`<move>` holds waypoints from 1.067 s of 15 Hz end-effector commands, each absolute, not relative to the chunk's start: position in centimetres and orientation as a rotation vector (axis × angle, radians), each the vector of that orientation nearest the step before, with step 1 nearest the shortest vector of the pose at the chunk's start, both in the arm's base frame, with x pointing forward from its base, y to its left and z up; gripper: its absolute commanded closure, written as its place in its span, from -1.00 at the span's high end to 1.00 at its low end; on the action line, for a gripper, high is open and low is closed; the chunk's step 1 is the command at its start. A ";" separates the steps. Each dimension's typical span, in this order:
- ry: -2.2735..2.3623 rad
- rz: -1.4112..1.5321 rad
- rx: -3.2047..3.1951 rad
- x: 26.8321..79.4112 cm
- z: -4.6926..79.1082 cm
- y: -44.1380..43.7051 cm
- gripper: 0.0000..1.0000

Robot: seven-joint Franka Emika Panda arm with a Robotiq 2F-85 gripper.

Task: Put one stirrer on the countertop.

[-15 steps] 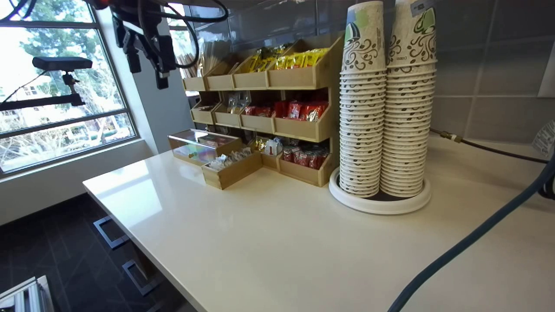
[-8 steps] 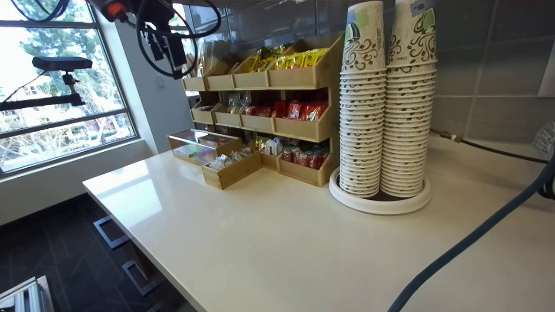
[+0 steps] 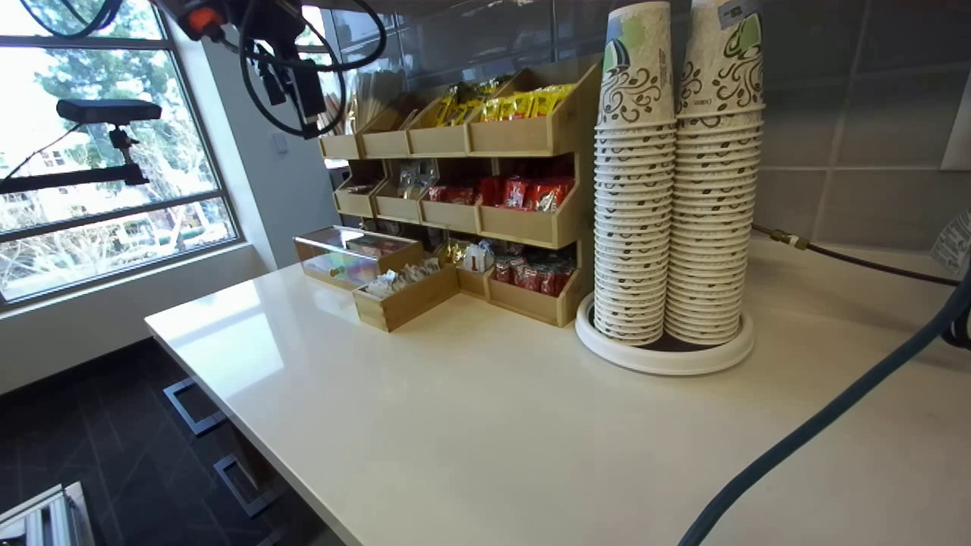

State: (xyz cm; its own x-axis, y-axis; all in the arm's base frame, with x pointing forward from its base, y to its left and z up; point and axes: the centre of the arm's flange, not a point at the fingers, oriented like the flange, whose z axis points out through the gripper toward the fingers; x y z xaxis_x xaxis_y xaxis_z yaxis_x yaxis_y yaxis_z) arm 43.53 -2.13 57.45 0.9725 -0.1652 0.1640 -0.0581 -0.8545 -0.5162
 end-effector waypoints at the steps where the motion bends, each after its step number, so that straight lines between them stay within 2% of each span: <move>1: 0.221 -0.288 -2.449 46.3 56.5 0.6 1.00; 8: 0.481 -0.526 -2.251 51.8 55.0 2.3 1.00; 16: 0.612 -0.707 -2.184 55.2 55.3 2.4 1.00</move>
